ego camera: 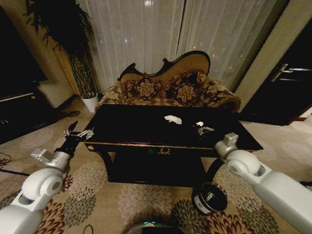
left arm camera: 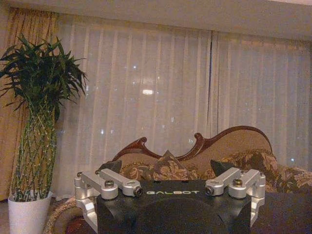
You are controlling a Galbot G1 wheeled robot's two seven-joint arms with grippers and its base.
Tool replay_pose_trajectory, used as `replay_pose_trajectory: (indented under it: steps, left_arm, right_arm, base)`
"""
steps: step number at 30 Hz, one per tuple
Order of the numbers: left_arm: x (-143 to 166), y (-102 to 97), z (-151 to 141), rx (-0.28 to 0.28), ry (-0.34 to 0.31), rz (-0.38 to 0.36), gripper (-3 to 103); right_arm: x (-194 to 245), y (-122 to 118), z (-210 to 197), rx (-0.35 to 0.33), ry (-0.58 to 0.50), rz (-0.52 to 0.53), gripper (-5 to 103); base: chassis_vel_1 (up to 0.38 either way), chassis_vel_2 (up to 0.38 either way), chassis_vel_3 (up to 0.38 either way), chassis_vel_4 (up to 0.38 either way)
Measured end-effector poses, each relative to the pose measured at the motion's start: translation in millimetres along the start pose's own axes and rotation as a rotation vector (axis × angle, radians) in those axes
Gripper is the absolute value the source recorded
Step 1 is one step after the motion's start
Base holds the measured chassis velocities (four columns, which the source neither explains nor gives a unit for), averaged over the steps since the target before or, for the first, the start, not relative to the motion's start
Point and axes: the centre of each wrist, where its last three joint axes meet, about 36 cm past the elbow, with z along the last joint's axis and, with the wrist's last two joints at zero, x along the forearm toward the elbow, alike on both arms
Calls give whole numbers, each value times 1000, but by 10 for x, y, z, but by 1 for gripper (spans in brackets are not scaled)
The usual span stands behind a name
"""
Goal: Move to the front of the table and place the trash on the table into the trash bin.
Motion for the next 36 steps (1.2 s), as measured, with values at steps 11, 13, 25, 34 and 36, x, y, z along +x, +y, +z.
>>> replay_pose_trajectory:
  steps: [11, 13, 25, 34, 36]
  left_arm:
    - [0, 0, 0, 0, 0, 0, 100]
    - [0, 0, 0, 0, 0, 0, 100]
    - [0, 0, 0, 0, 0, 0, 100]
    - [0, 0, 0, 0, 0, 0, 100]
    - [0, 0, 0, 0, 0, 0, 100]
  right_arm:
    - [818, -127, 443, -106, -75, 240, 0]
    - [987, -178, 538, -102, -75, 275, 0]
    - [1611, -254, 1466, -130, 15, 454, 0]
    - [1770, -121, 2633, -158, 150, 540, 0]
    - [1764, -98, 2977, -164, 190, 548, 0]
  base:
    - [0, 0, 0, 0]
    - [0, 0, 0, 0]
    - [0, 0, 0, 0]
    - [0, 0, 0, 0]
    - [0, 0, 0, 0]
